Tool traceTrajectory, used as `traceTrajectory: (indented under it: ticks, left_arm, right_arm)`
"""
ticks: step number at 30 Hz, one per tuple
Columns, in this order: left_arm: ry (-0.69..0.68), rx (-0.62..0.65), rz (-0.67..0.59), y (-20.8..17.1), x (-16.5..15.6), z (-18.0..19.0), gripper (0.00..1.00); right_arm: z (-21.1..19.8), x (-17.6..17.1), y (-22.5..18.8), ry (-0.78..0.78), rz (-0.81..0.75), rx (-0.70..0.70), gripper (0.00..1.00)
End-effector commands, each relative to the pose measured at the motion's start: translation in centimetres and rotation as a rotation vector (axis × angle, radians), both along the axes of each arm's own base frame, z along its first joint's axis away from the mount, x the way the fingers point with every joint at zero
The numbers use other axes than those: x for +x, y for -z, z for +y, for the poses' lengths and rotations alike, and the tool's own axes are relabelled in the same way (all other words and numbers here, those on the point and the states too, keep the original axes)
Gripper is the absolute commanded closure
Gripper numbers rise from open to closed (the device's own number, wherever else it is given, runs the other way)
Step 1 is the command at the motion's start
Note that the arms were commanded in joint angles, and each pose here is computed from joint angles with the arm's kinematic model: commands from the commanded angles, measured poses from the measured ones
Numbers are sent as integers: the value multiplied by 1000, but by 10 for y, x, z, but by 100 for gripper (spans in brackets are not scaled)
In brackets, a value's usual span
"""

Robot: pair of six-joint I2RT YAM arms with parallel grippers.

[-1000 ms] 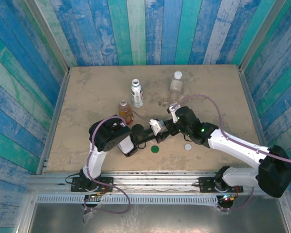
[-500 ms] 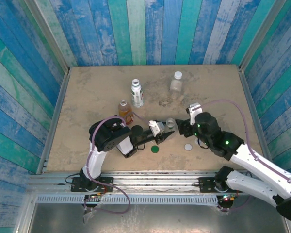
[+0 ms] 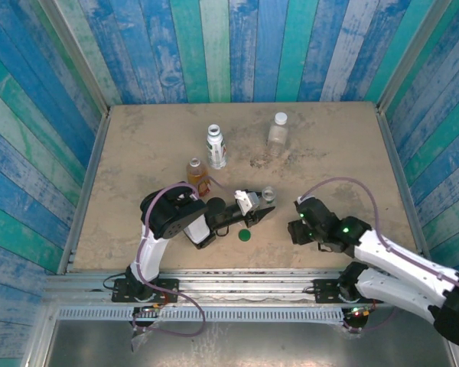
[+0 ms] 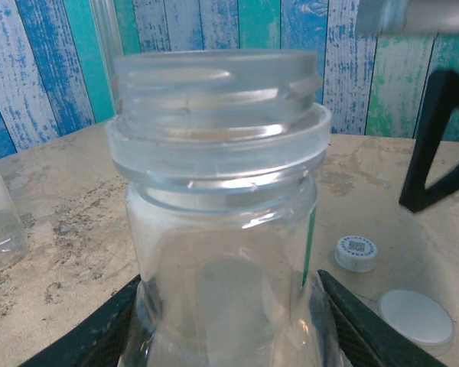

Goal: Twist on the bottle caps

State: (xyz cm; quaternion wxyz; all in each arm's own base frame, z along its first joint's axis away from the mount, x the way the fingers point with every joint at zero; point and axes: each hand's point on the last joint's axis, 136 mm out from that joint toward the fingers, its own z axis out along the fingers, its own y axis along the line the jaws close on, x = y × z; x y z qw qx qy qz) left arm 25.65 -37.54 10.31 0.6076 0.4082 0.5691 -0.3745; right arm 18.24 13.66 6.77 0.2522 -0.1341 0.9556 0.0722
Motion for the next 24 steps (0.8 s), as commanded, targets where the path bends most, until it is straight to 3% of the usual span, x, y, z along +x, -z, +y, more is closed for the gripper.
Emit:
traceTrajectory:
  ticks: [1, 10, 20, 24]
  left_arm:
    - [20, 36, 16, 15, -8, 2, 47]
    - [21, 42, 13, 16, -9, 3, 47]
    - [20, 43, 17, 15, -9, 3, 48]
    - [20, 42, 20, 15, -9, 3, 47]
  right_arm:
    - [8, -2, 16, -9, 55, -2, 30]
    - [6, 4, 47, 11, 100, -80, 40]
    - [3, 6, 54, 29, 124, -80, 43]
    - [3, 6, 55, 29, 131, -83, 52]
